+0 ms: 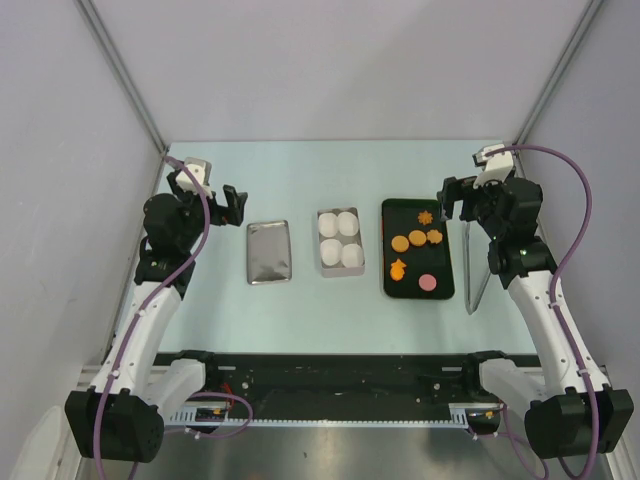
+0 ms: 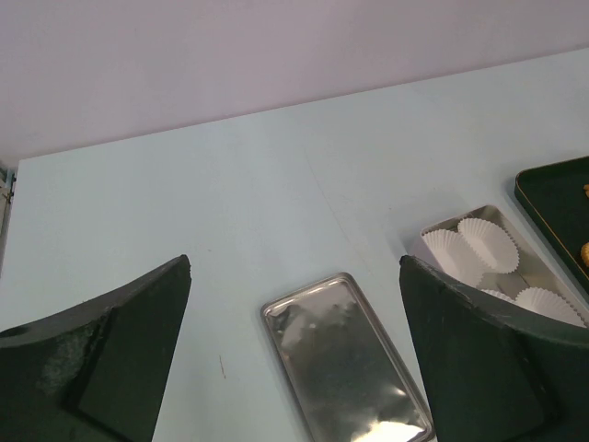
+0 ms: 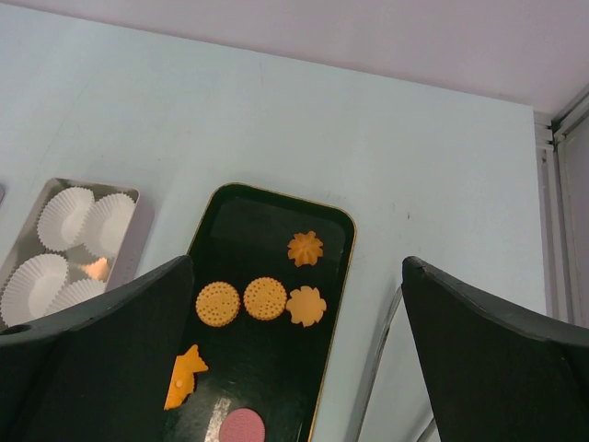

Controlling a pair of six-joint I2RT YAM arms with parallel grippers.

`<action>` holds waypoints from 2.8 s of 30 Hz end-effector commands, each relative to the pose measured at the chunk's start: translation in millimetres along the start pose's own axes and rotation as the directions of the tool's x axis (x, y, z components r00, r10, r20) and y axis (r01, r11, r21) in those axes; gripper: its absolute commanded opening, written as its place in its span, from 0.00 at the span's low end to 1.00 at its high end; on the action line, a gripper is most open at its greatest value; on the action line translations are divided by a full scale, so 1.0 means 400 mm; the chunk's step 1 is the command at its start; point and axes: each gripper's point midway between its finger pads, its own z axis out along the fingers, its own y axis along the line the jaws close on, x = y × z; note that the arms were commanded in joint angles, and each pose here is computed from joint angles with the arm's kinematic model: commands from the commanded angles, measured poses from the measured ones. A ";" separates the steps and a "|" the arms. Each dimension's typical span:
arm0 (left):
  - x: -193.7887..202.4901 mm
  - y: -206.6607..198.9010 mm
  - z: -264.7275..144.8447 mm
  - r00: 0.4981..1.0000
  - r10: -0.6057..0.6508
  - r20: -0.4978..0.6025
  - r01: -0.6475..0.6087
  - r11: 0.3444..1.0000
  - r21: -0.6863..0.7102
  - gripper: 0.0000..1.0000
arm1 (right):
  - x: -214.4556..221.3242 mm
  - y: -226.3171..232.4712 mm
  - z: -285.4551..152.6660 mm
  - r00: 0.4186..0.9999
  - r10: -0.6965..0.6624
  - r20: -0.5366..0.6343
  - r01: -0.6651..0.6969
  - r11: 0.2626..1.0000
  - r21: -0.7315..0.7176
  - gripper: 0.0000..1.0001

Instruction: Pack the cookies

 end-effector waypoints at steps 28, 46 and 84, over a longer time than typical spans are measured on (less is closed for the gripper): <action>-0.064 -0.004 -0.005 0.998 0.024 0.059 -0.025 1.000 0.007 1.00 | -0.007 -0.093 -0.009 0.999 0.049 -0.017 -0.047 0.997 0.068 1.00; -0.089 -0.002 0.004 0.999 0.015 0.052 -0.015 1.000 0.007 1.00 | 0.324 -0.214 -0.088 0.842 0.095 -0.531 0.024 0.977 0.212 1.00; 0.011 -0.012 0.046 1.000 0.015 0.010 -0.015 0.998 0.053 1.00 | 0.681 -0.232 -0.071 0.513 0.285 -0.810 -0.151 0.958 0.242 1.00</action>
